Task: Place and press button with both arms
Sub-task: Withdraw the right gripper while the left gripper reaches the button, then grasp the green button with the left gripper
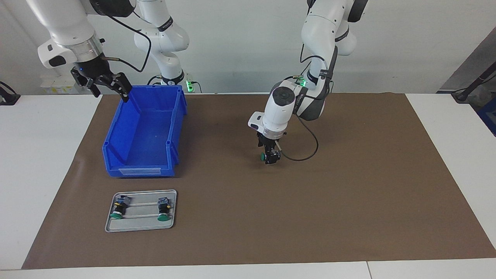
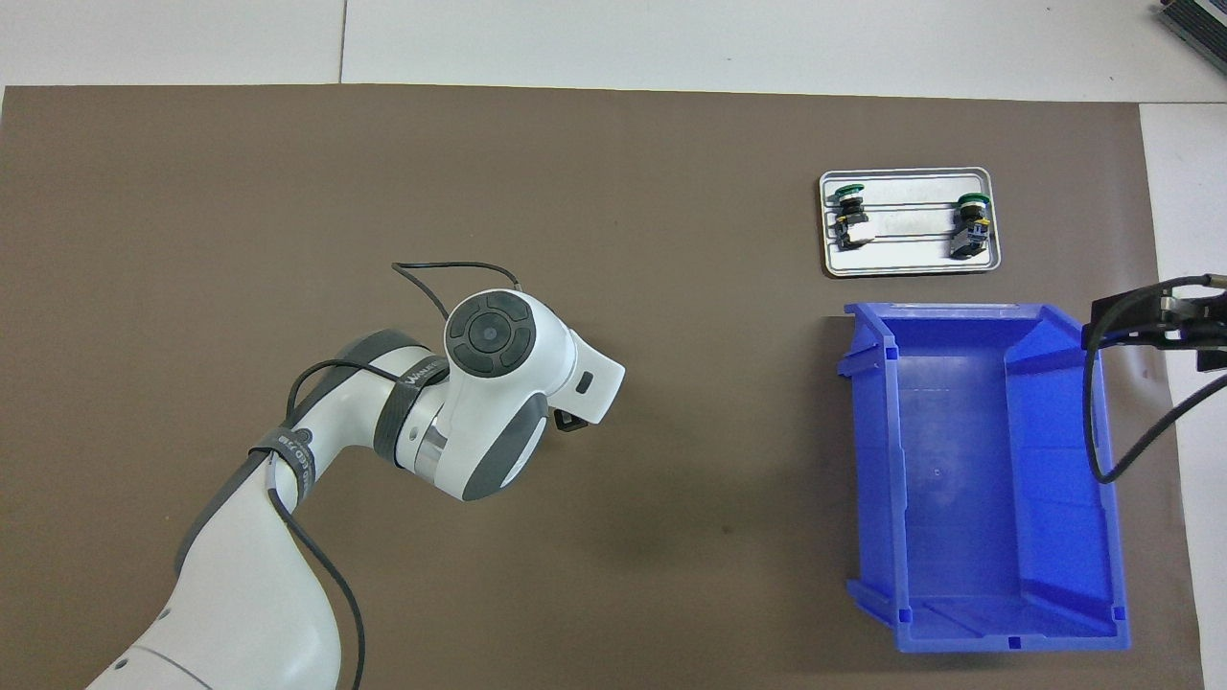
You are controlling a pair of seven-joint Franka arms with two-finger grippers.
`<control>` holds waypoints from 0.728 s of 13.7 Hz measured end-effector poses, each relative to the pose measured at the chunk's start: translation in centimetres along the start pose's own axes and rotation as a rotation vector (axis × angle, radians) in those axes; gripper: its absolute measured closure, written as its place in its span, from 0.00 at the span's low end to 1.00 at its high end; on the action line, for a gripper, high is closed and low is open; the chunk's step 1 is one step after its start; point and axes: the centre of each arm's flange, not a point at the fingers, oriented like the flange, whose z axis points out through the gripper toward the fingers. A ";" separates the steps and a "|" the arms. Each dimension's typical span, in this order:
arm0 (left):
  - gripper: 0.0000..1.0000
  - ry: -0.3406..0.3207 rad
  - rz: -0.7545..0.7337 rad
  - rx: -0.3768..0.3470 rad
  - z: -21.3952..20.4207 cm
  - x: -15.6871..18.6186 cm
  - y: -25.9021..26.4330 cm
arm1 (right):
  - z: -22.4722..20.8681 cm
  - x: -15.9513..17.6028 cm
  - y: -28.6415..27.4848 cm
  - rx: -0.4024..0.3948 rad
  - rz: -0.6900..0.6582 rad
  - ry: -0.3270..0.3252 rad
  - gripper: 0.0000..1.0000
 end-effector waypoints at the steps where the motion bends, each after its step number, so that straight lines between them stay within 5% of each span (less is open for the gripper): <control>1: 0.07 0.001 0.000 0.000 0.5 -0.1 0.0 | 0.1 0.0 0.2 0.001 -0.033 0.000 0.00; 8: 0.11 -0.016 0.007 -0.017 2.2 -0.4 0.8 | 0.0 0.1 1.3 0.005 -0.083 0.002 0.00; 10: 0.25 -0.010 0.010 -0.011 2.0 -0.2 0.9 | 0.0 0.1 1.2 0.005 -0.085 0.000 0.00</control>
